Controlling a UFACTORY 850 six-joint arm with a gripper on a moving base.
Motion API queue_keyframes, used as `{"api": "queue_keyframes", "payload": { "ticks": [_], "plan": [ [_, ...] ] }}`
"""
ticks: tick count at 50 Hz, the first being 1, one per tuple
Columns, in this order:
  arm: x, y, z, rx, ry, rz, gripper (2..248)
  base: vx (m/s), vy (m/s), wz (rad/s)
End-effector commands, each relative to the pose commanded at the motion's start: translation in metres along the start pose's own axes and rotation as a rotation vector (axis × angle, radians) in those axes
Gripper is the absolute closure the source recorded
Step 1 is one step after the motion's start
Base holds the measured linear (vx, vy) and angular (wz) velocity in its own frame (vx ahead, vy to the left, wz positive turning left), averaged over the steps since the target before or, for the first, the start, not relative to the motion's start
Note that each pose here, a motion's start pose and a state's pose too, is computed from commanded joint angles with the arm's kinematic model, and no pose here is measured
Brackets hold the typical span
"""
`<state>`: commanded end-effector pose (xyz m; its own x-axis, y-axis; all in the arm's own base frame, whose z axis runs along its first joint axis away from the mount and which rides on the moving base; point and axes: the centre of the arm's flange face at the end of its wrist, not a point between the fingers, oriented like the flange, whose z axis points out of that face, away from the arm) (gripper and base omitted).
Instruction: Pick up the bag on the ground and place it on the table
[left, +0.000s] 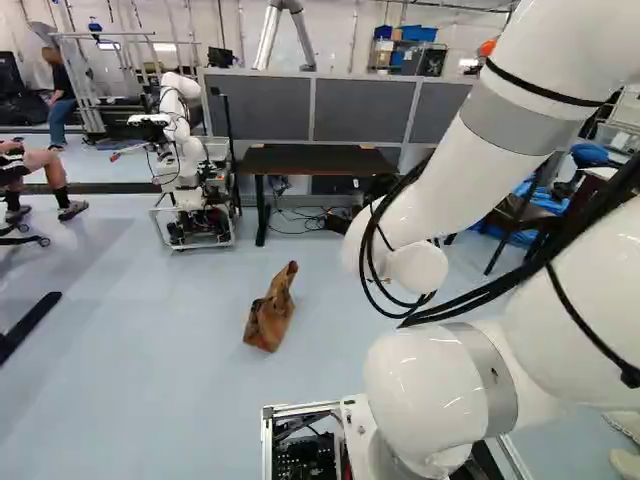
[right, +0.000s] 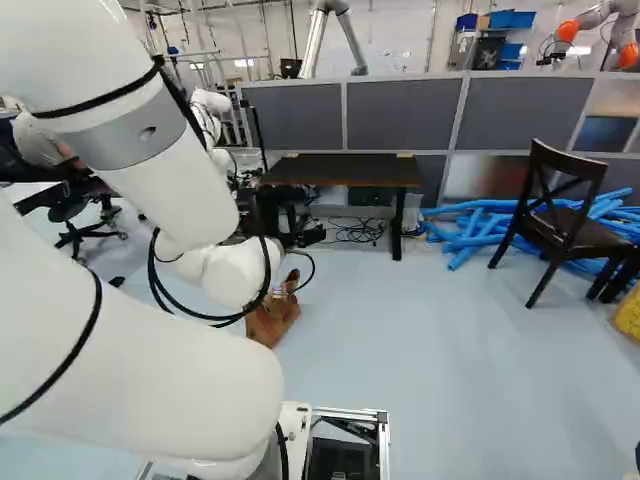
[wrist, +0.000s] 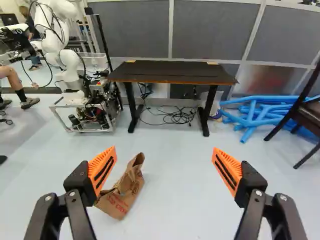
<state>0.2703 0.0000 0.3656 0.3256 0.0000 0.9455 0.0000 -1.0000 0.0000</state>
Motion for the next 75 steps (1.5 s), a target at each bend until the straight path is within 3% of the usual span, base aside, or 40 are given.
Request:
{"api": "queue_keyframes", "payload": {
  "ticks": [75],
  "plan": [
    [0.0, 0.0, 0.0, 0.0, 0.0, 0.0, 3, 0.124, 0.044, 0.192]
  ]
}}
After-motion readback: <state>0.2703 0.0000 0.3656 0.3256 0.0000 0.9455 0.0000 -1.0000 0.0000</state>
